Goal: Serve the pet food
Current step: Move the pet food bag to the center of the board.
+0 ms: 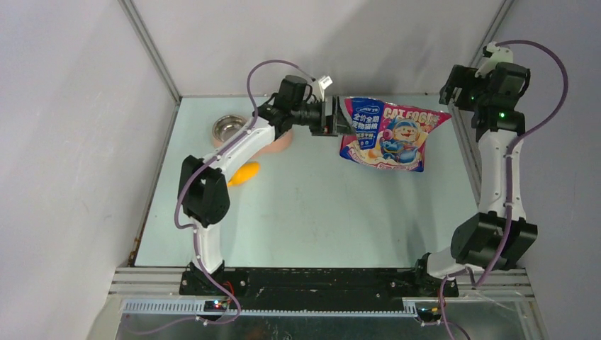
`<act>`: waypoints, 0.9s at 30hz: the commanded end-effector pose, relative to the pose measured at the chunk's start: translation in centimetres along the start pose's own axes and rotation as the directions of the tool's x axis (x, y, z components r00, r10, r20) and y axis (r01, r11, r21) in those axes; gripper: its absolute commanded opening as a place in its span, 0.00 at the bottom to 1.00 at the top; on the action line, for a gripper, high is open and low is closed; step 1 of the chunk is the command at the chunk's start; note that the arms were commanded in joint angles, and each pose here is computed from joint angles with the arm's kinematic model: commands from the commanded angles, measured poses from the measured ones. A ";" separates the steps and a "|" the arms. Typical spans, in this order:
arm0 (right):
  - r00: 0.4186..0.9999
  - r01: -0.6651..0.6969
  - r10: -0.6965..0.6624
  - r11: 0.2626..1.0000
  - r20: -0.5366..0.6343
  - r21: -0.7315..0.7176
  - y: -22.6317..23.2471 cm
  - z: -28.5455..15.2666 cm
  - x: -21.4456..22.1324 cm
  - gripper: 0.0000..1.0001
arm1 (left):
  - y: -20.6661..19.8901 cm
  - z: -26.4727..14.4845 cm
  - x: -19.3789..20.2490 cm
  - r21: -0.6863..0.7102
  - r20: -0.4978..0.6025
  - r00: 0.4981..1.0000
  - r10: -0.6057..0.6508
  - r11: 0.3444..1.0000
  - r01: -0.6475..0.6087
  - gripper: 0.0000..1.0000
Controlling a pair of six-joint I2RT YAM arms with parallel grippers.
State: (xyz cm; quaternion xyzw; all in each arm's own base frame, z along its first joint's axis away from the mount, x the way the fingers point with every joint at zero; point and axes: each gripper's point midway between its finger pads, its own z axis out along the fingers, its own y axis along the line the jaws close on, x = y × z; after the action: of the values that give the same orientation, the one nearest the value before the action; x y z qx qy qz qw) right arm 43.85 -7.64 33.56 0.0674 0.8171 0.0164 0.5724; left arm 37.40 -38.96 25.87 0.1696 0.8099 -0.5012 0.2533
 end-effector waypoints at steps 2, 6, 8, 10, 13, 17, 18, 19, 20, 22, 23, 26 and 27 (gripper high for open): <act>0.991 -0.133 0.127 0.980 -0.044 -0.151 2.5 3.0 0.1 0.96 | -3.9 -2.8 1.8 0.120 -0.035 0.969 0.245 0.963 -0.240 1.00; 0.953 -0.302 0.292 0.941 -0.086 -0.153 1.2 6.6 1.4 0.97 | -2.5 -3.7 4.4 0.125 -0.108 0.935 0.338 0.938 -0.324 1.00; 0.914 -0.402 0.383 0.899 -0.136 -0.174 0.6 8.8 2.5 0.95 | -1.8 -4.1 5.9 0.138 -0.131 0.918 0.373 0.924 -0.356 1.00; 0.873 -0.475 0.437 0.863 -0.217 -0.172 0.2 11.5 4.8 0.94 | -0.6 -4.4 7.9 0.141 -0.166 0.904 0.395 0.916 -0.375 1.00; 0.861 -0.486 0.433 0.855 -0.266 -0.183 0.7 13.4 5.8 0.91 | 0.4 -4.9 9.1 0.133 -0.189 0.871 0.453 0.891 -0.435 1.00; 0.847 -0.490 0.417 0.853 -0.329 -0.179 1.7 15.3 8.7 0.91 | 1.5 -5.3 10.0 0.106 -0.206 0.858 0.470 0.882 -0.459 1.00; 0.837 -0.498 0.416 0.849 -0.356 -0.178 2.1 15.9 9.9 0.90 | 1.6 -5.3 10.1 0.107 -0.208 0.857 0.472 0.882 -0.459 1.00; 0.829 -0.505 0.415 0.844 -0.374 -0.183 2.4 16.0 10.5 0.89 | 1.5 -5.4 10.1 0.110 -0.208 0.854 0.477 0.879 -0.464 1.00; 0.819 -0.510 0.412 0.842 -0.398 -0.178 2.7 16.4 11.6 0.88 | 1.5 -5.4 10.1 0.113 -0.210 0.853 0.478 0.878 -0.465 1.00; 0.805 -0.516 0.406 0.839 -0.432 -0.173 3.2 16.7 13.3 0.88 | 1.6 -5.4 10.2 0.112 -0.211 0.850 0.483 0.876 -0.470 1.00; 0.804 -0.516 0.402 0.838 -0.438 -0.178 3.4 16.8 13.6 0.87 | 1.6 -5.3 10.1 0.107 -0.206 0.850 0.485 0.875 -0.473 1.00; 0.772 -0.540 0.400 0.823 -0.494 -0.175 4.3 16.5 16.3 0.84 | 1.9 -5.1 10.2 0.099 -0.192 0.858 0.476 0.879 -0.466 1.00; 0.762 -0.553 0.398 0.811 -0.511 -0.191 4.7 16.2 16.8 0.83 | 1.7 -5.0 10.1 0.102 -0.184 0.863 0.472 0.882 -0.460 1.00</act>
State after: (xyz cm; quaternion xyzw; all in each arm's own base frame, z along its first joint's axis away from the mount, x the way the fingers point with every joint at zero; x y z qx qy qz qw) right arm 54.47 -3.16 13.59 0.1874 0.8689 0.2808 0.3621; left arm 28.69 -33.43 18.37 0.4039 0.7762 -0.4246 0.2327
